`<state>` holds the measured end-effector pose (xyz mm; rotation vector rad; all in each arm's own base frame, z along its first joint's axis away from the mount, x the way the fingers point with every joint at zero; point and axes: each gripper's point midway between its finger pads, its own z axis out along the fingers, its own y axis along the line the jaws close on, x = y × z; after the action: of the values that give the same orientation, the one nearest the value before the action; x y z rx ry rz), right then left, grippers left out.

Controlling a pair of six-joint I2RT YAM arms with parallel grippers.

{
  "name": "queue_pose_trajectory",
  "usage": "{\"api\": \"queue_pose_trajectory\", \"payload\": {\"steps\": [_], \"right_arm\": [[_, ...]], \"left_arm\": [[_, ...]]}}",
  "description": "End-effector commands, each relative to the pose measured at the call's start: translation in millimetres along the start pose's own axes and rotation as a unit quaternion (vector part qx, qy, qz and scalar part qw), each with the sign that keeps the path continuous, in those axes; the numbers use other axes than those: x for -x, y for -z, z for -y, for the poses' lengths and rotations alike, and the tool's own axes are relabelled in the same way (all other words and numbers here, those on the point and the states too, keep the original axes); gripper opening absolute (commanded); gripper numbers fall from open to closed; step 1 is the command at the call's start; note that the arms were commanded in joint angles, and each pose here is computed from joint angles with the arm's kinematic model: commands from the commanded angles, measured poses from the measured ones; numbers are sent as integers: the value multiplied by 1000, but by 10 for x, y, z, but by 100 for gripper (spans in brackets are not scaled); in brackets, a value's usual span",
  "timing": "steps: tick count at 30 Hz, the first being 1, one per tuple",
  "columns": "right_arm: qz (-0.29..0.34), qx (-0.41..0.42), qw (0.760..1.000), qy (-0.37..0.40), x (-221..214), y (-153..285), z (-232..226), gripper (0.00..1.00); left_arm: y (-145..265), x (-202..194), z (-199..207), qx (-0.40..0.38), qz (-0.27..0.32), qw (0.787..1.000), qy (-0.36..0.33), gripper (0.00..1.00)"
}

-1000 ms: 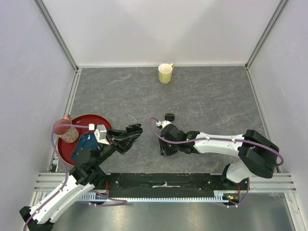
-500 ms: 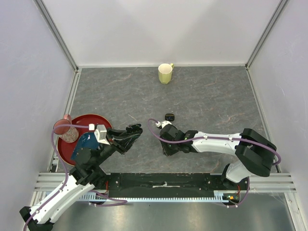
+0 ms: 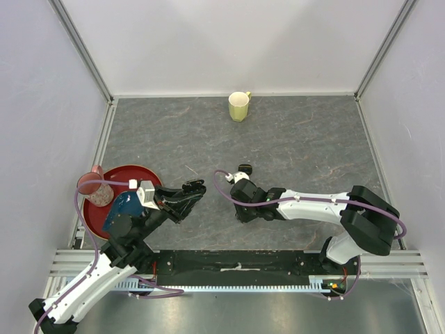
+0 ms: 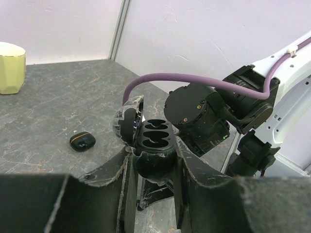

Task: Insert the wireless bluetooth earbuds into the charging case
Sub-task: Pick up the earbud from the center of the board.

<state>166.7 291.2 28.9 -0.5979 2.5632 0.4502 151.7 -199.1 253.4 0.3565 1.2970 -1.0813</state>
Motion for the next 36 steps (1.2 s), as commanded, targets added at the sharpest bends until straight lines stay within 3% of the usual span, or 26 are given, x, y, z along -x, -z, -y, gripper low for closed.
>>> {"api": "queue_pose_trajectory", "payload": {"steps": [1,8,12,18,25,30,36], "right_arm": [[43,4,999,-4,259,122,-81,4],[89,44,995,14,556,503,-210,0],[135,96,986,26,865,983,-266,0],[127,158,973,108,1000,1694,-340,0],[115,255,939,199,1008,2369,-660,0],[148,288,917,235,1041,2819,-750,0],[151,338,894,251,1024,2988,-942,0]], "left_arm": [[-4,54,25,-4,11,1000,2,2],[-11,-25,107,-32,-12,999,-15,2],[-30,-42,187,-58,-28,997,-38,2],[-49,-42,301,-97,-41,992,-73,2],[-46,-80,473,-153,-62,982,-94,2],[-63,-139,521,-172,-76,978,-91,2],[-75,-145,650,-214,-81,969,-94,2]]}}
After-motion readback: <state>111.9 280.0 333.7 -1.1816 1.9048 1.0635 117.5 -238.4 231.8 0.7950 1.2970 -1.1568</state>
